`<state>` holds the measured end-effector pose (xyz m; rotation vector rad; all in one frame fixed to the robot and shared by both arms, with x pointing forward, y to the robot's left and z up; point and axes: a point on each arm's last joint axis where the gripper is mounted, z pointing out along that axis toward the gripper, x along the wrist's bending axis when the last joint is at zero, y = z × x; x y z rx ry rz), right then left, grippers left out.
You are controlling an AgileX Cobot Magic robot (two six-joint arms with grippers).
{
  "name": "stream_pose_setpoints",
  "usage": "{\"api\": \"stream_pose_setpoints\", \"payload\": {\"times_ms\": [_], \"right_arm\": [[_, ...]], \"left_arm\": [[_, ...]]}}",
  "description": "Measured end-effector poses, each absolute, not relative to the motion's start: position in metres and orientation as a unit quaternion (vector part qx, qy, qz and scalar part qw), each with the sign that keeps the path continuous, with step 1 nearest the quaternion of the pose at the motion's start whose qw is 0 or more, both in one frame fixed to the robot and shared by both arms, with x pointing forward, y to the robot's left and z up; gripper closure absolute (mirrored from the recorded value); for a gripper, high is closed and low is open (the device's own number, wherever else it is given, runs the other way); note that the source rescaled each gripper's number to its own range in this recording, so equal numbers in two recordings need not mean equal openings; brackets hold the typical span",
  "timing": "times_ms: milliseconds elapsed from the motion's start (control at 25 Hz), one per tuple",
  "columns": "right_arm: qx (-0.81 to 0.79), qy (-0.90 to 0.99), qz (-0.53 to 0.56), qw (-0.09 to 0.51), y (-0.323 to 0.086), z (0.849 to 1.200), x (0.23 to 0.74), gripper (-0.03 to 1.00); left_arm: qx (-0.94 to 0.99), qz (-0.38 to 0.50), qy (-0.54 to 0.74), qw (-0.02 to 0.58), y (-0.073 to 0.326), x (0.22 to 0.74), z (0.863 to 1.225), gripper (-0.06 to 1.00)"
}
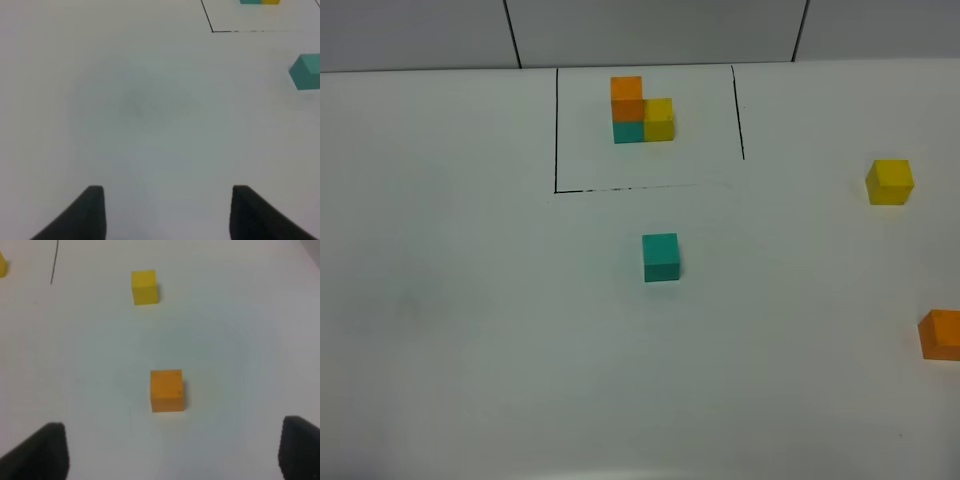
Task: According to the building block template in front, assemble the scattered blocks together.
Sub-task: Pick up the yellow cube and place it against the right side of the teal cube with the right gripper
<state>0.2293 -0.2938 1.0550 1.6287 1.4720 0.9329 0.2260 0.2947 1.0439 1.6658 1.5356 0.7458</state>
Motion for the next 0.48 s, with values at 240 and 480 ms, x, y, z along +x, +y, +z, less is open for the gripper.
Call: {"api": "stream_pose_setpoints", "payload": {"times_ms": [240,480], "right_arm": [[0.635,0.574,0.363,0.369,-0.2938,1.0550,0.2293,0.20],[0.635,0.574,0.363,0.369,-0.2938,1.0550,0.2293,0.20]], "left_arm": [[0.649,0.291,0.598,0.369,0.2947,0.2260,1.0439,0.72],[0.649,0.291,0.598,0.369,0.2947,0.2260,1.0439,0.72]]}}
